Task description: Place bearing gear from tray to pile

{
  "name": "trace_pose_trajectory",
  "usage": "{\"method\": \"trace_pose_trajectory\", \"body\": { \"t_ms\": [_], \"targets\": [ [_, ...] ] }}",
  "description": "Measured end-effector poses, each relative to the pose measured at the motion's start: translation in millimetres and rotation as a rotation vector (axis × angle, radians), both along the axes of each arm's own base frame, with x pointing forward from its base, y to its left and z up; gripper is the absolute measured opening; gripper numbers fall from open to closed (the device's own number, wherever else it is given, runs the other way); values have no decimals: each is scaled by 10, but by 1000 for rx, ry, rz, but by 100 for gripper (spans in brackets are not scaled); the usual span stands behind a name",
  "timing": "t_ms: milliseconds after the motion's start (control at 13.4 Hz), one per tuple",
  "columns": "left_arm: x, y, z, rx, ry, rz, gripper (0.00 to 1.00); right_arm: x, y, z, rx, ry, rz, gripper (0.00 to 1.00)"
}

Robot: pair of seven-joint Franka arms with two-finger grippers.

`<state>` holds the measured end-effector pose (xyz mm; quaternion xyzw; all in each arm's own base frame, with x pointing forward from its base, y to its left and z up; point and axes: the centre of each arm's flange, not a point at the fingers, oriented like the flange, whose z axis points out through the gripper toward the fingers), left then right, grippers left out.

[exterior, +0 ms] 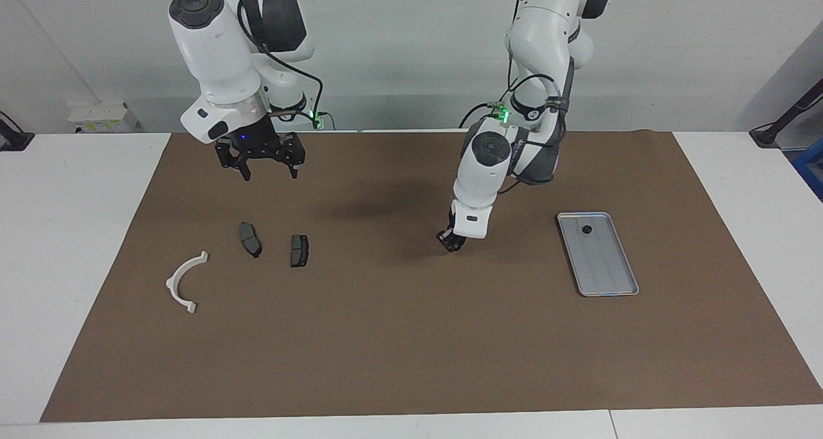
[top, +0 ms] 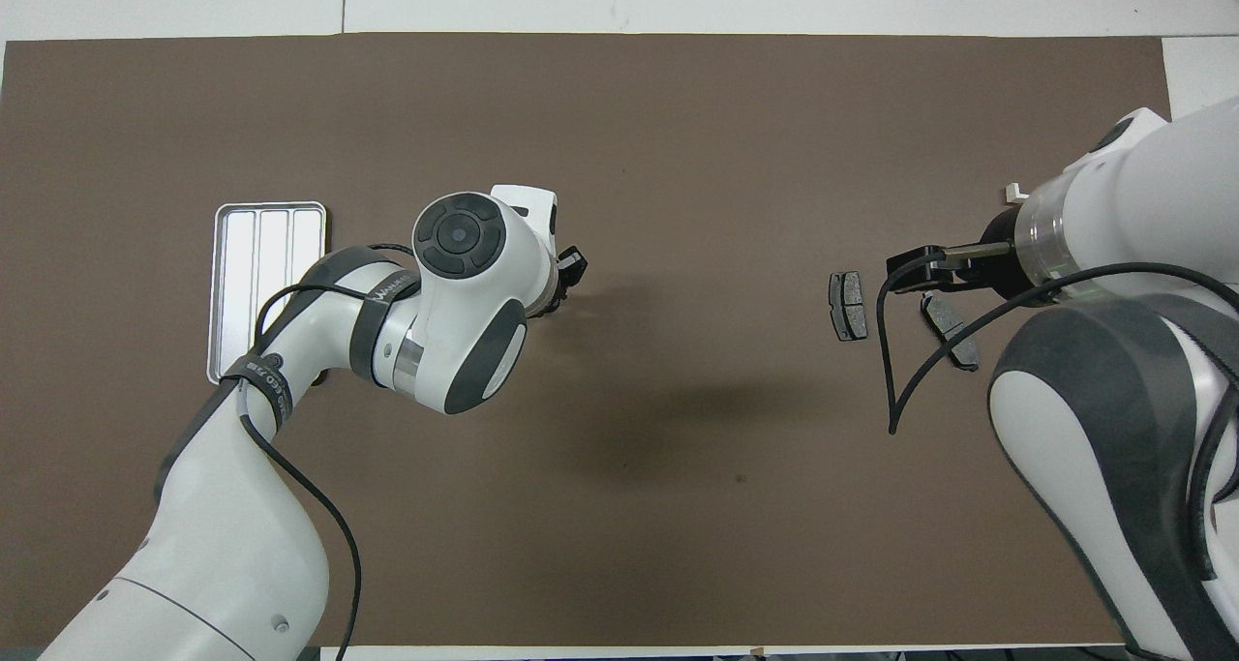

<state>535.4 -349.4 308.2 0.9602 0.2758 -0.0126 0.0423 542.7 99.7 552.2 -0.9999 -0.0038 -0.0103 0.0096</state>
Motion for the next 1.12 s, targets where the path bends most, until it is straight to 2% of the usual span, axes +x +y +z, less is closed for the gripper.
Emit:
{"method": "trace_pose_trajectory", "body": {
  "t_ms": [224, 374, 523, 598, 748, 822, 1121],
  "targets": [
    [-84, 4, -124, -1, -3, 13, 35, -1, 0, -6, 0, 1, 0, 100],
    [-86, 2, -127, -3, -6, 19, 39, -2, 1, -11, 0, 2, -5, 100],
    [-88, 17, -134, 11, -2, 12, 56, -10, 26, -27, -1, 6, -11, 100],
    [-79, 48, -124, 29, 1, 3, 69, -19, 55, -39, -1, 8, -18, 100],
    [-15, 221, 38, 58, -3, -42, 93, -42, 153, -64, -1, 14, -44, 100],
    [58, 427, 196, 65, -1, -87, 100, -55, 235, -80, -1, 13, -55, 100],
    [387, 1727, 685, 76, 14, -299, 100, -112, 716, -188, 7, 6, -115, 100]
  ]
}}
